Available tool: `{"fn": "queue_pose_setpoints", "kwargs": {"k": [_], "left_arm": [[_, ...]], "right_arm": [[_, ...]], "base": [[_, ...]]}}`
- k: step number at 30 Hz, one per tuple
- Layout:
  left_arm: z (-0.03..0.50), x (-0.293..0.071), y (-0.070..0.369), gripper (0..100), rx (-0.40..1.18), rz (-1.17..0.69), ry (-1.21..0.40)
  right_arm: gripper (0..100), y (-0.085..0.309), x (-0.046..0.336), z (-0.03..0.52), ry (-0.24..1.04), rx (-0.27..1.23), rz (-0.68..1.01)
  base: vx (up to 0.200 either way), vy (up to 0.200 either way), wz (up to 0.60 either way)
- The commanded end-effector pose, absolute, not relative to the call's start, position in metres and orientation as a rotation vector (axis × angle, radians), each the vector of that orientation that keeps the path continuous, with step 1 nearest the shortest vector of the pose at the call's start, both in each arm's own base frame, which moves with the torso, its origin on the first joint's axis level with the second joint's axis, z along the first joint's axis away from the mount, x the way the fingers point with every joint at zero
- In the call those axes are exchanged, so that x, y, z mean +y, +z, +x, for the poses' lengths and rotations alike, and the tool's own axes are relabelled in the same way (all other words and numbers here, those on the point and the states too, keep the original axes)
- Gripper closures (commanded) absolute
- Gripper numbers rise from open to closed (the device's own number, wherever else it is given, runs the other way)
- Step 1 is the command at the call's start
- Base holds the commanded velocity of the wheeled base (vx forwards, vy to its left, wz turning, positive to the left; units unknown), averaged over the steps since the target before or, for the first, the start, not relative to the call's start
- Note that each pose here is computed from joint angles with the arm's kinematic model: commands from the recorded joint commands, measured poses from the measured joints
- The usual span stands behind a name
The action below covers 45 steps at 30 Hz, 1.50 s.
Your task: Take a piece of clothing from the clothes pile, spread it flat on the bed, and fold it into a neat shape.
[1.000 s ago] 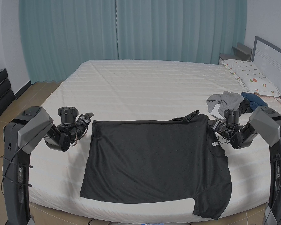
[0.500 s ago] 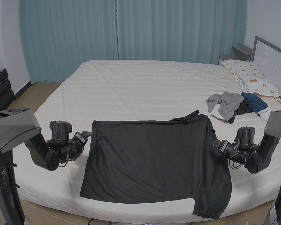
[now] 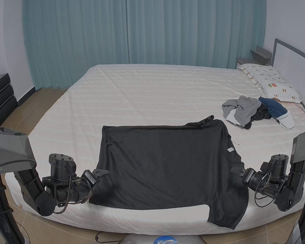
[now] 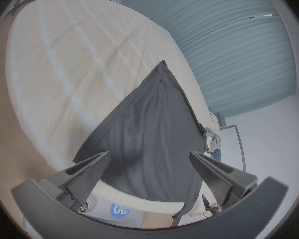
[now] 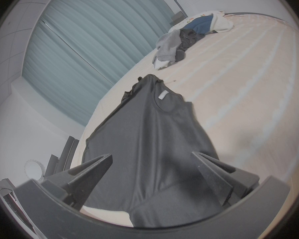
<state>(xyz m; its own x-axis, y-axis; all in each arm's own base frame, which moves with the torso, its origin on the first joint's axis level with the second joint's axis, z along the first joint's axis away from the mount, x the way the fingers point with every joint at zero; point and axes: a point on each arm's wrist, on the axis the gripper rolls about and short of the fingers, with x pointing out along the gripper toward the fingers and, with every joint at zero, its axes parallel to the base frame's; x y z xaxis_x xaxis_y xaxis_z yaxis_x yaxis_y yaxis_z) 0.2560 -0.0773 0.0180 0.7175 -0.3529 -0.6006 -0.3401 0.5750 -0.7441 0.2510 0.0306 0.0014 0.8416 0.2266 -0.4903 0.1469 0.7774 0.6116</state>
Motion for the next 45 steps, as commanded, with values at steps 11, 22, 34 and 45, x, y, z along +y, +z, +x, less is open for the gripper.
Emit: {"fn": "queue_pose_setpoints", "kwargs": {"k": [11,22,34,45], "left_arm": [[0.246,-0.095,0.030,0,0.815,-1.031,-0.068],[0.246,-0.096,0.028,0,0.814,-1.010,-0.063],[0.246,-0.083,0.026,0,0.741,-0.863,0.020],[0.228,-0.067,0.000,0,0.802,-0.731,0.174]], "right_arm": [[0,-0.005,0.030,0.247,0.034,0.614,0.687],[0,-0.004,0.030,0.244,0.036,0.618,0.679],[0,-0.003,0.034,0.236,0.052,0.631,0.673],[0,-0.004,0.036,0.233,0.056,0.646,0.668]], "base": [[0.000,-0.073,0.00],[0.000,-0.145,0.00],[0.000,0.000,0.00],[0.000,0.000,0.00]]}}
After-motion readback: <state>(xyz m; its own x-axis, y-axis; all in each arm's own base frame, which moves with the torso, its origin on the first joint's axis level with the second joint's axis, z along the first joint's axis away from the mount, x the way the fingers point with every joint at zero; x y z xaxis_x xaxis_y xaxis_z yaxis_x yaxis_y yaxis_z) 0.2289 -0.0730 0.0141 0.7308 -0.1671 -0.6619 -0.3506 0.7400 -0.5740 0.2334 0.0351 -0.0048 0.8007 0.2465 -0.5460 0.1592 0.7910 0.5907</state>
